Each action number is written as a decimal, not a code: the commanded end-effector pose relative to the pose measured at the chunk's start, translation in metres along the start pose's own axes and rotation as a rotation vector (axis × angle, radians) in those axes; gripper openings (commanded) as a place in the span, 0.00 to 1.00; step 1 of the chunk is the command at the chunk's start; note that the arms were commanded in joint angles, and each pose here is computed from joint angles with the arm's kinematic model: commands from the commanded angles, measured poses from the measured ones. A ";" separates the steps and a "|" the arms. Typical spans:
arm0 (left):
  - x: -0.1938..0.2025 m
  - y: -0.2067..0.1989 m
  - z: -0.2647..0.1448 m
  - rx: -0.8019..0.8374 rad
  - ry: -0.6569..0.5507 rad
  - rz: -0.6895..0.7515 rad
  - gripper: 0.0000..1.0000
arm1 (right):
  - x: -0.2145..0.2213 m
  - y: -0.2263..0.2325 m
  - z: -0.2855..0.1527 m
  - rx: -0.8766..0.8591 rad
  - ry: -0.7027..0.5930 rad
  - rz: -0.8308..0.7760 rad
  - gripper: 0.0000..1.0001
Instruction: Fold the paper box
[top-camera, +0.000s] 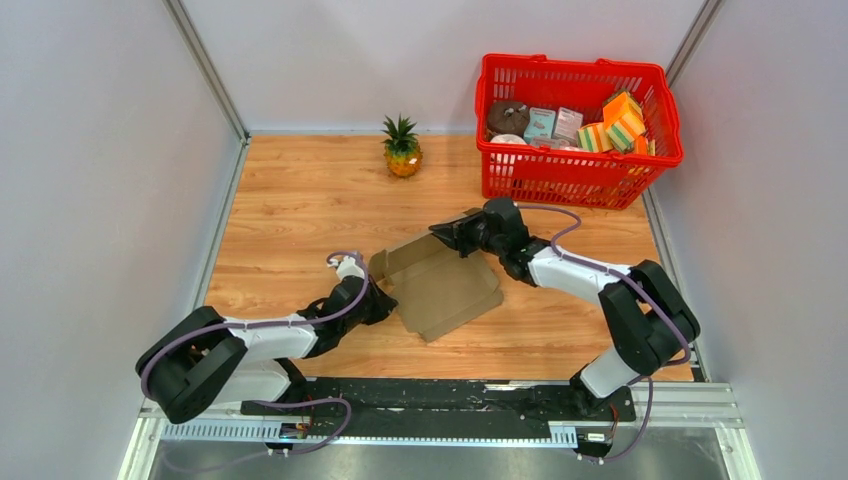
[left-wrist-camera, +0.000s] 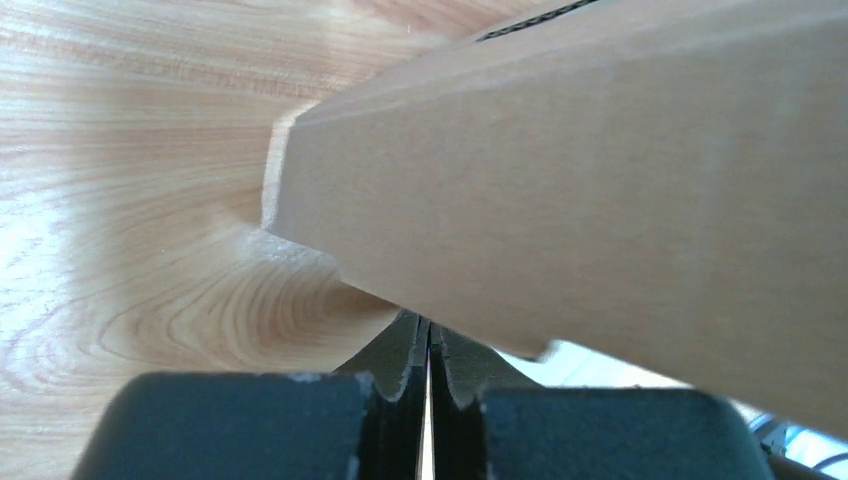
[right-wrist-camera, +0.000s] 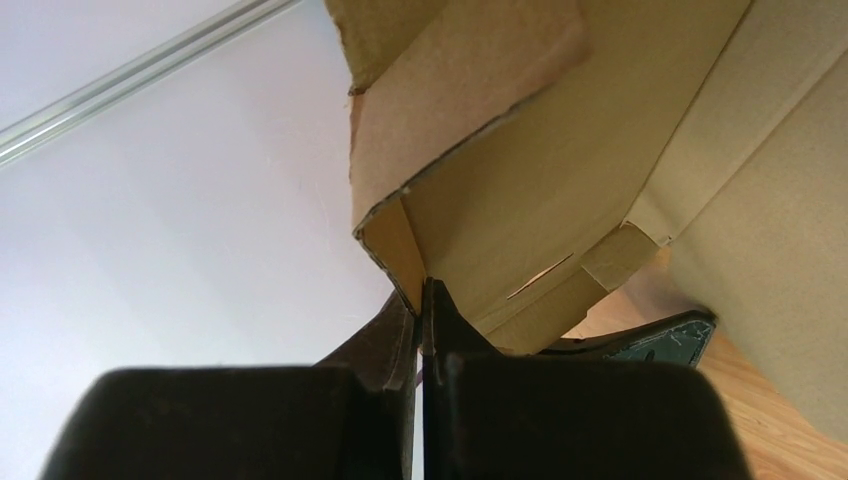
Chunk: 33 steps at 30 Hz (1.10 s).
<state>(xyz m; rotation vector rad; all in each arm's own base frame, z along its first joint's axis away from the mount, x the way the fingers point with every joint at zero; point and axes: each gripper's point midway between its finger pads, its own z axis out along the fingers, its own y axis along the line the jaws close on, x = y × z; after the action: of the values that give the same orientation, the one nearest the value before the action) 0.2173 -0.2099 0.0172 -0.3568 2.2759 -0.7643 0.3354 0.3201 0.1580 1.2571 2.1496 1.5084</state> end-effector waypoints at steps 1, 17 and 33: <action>0.009 0.051 -0.002 -0.217 0.012 0.052 0.04 | -0.006 0.003 -0.012 -0.008 -0.046 0.005 0.02; -0.012 -0.003 -0.028 -0.006 0.022 0.253 0.32 | -0.019 0.021 -0.006 -0.042 -0.127 -0.034 0.04; -0.119 0.008 -0.103 -0.198 -0.163 0.414 0.50 | -0.018 0.015 0.005 -0.009 -0.130 -0.015 0.07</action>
<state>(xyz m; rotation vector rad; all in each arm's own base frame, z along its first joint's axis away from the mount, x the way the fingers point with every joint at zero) 0.2213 -0.1117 0.1520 -0.2409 2.0223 -0.4719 0.3504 0.3098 0.1549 1.3091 2.0736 1.4229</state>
